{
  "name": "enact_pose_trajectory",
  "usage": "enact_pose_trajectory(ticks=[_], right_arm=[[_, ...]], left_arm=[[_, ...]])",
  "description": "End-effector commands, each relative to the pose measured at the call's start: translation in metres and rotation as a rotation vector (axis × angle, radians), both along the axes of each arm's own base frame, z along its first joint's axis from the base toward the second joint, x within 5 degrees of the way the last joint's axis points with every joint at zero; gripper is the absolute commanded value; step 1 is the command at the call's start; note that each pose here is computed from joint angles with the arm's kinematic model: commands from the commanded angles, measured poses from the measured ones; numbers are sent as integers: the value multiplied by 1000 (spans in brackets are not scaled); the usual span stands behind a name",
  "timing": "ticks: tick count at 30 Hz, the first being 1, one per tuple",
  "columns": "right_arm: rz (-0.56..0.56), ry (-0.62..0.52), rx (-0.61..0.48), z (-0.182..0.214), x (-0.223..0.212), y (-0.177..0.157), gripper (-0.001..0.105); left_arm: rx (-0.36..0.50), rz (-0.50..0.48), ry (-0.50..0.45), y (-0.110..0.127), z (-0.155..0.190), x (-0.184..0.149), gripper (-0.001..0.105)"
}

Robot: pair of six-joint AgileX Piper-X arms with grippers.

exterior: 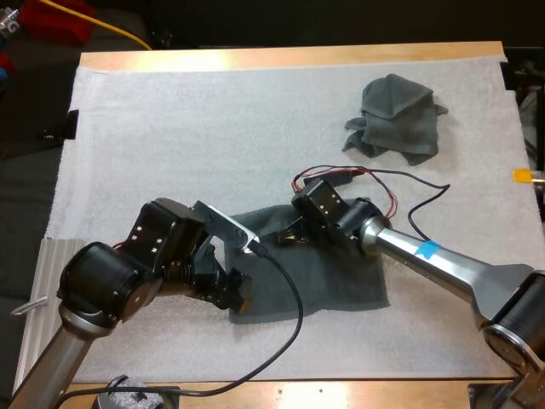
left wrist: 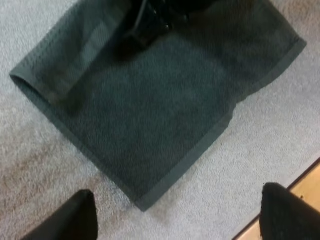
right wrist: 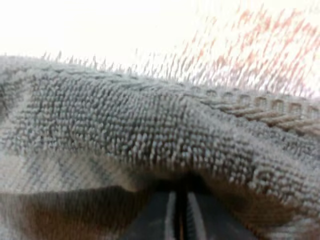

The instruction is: Pick towel from pile, fold and stack

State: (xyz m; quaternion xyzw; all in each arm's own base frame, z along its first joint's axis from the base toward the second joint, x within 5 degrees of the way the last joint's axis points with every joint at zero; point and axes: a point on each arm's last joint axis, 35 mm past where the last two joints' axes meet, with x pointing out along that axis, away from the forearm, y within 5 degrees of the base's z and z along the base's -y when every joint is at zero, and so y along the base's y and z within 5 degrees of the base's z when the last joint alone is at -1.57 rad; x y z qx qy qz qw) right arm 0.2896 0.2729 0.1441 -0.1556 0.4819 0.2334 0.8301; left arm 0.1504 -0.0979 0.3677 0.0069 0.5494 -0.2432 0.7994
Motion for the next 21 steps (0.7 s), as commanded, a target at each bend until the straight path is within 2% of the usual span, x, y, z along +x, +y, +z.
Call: enact_pose_trajectory(ticks=[1,10,17,21], right_arm=[[-22,-20,7,1,4,-1,1],[-116,-64,64,5,23,-14,1],[-120,-127,127,10,31,-11,1],[-96,-99,151,11,30,-10,1]], left_arm=[[8,13,-6,1,2,-2,65],[10,13,-2,1,2,-2,65],[13,13,3,2,2,-3,65],[13,13,3,2,2,-3,65]])
